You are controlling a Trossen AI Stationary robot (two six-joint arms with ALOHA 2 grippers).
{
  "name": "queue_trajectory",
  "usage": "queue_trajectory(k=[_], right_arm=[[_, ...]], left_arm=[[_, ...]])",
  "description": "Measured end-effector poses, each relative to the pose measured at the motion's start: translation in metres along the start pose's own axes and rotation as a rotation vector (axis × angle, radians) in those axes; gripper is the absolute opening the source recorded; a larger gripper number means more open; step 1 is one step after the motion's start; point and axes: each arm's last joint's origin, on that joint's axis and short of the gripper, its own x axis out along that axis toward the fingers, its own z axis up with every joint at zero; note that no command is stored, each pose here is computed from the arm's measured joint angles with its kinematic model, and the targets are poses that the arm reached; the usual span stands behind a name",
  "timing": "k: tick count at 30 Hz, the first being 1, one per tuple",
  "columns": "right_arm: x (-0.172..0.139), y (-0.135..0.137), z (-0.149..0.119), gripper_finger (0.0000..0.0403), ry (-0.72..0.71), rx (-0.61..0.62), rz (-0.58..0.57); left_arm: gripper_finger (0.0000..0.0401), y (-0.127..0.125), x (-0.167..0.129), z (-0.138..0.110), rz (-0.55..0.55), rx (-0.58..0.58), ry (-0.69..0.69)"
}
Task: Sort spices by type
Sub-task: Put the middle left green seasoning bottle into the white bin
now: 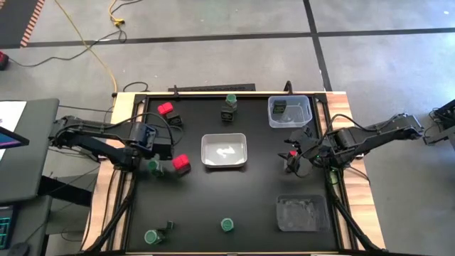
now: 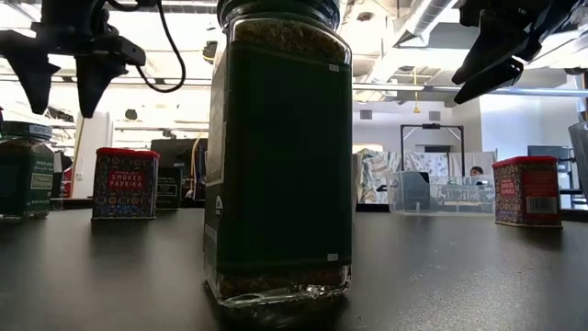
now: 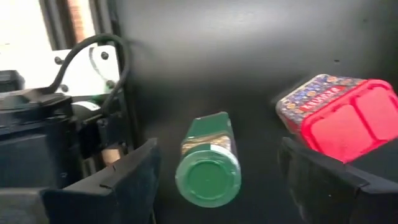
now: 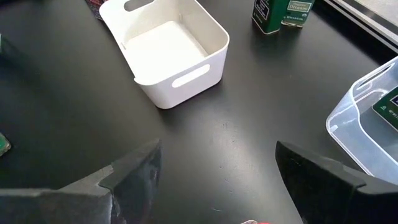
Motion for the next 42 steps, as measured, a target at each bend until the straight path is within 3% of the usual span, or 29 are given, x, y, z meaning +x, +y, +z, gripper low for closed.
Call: queue_trajectory(k=[6,20,25,30,37,42], right_arm=[[0.0,0.0,0.0,0.034,0.0,0.0,0.0],[0.0,0.0,0.0,0.034,0.0,0.007,0.0],[0.0,0.0,0.0,0.034,0.0,0.008,0.0],[0.0,0.0,0.0,0.034,0.0,0.008,0.0],[0.0,0.0,0.0,0.034,0.002,0.008,0.0],[0.0,0.0,0.0,0.034,0.004,0.008,-0.002]], left_arm=[[0.0308,-0.003,0.0,0.0,-0.035,-0.011,-0.008],[0.0307,0.001,0.001,-0.002,0.018,-0.071,0.026],[0.0306,0.003,0.018,-0.007,0.057,-0.072,0.104],[0.0305,-0.003,0.033,-0.01,-0.008,-0.076,0.119],[0.0305,0.001,0.046,-0.016,0.03,-0.058,0.155],[0.0305,-0.003,0.054,-0.018,-0.018,-0.058,0.16]])
